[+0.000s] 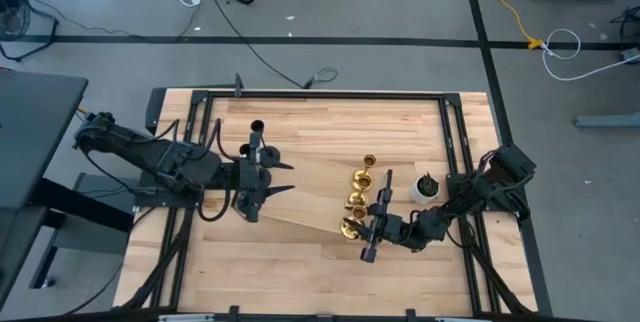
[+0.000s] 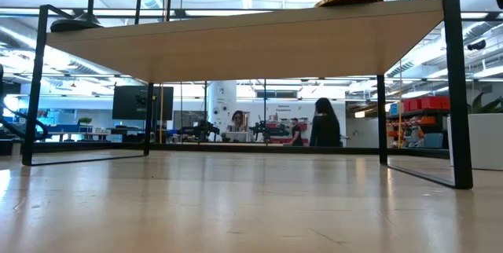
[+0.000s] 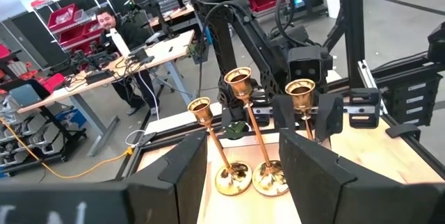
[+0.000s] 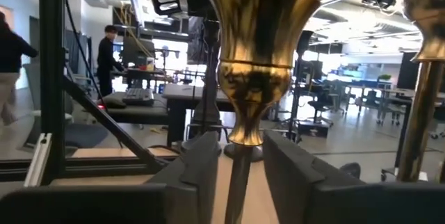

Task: Pick & Place candle stick holders
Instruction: Put the gold candle holder on the shelf aligned with the other gold candle holder, then return to Home Position

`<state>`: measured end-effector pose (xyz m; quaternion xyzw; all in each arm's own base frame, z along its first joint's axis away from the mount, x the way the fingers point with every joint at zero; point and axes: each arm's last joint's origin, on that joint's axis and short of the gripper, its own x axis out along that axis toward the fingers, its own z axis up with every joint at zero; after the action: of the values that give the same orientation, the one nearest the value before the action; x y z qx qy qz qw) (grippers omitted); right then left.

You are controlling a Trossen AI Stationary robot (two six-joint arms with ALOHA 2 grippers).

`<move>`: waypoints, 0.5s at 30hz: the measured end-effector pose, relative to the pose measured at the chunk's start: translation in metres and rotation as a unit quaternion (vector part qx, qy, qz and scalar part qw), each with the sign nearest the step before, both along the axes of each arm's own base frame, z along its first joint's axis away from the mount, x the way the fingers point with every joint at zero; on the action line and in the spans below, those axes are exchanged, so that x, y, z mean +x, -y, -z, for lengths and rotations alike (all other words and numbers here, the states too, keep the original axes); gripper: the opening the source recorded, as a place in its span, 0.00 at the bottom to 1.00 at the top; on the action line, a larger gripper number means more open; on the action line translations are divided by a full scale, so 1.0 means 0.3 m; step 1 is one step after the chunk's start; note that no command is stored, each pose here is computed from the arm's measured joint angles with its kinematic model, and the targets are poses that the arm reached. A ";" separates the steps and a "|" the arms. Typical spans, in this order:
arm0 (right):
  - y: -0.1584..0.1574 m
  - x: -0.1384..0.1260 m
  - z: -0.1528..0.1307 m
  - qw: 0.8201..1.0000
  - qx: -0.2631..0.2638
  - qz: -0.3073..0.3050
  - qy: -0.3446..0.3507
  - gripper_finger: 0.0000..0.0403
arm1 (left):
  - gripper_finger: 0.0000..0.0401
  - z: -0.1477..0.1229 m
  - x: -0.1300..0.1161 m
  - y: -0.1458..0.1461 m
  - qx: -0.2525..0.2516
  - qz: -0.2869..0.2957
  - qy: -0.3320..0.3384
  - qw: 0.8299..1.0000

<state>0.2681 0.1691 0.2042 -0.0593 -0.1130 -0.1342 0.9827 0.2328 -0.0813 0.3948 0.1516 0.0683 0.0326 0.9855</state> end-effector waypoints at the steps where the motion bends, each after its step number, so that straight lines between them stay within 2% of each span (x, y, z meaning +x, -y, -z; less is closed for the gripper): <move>1: 0.000 0.000 0.000 1.000 -0.001 0.002 -0.001 0.31 | 0.45 0.000 0.000 0.000 0.000 0.000 0.000 1.000; 9: -0.009 -0.013 -0.002 1.000 0.004 0.030 -0.010 0.50 | 0.45 0.002 0.000 0.000 0.001 0.000 -0.003 1.000; 15: -0.023 -0.036 -0.024 0.999 0.002 0.038 -0.009 0.59 | 0.45 0.002 0.000 0.000 0.001 0.000 -0.003 1.000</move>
<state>0.2572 0.1759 0.2114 -0.0628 -0.1012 -0.1714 0.9780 0.2327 -0.0813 0.3942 0.1526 0.0710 0.0322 0.9852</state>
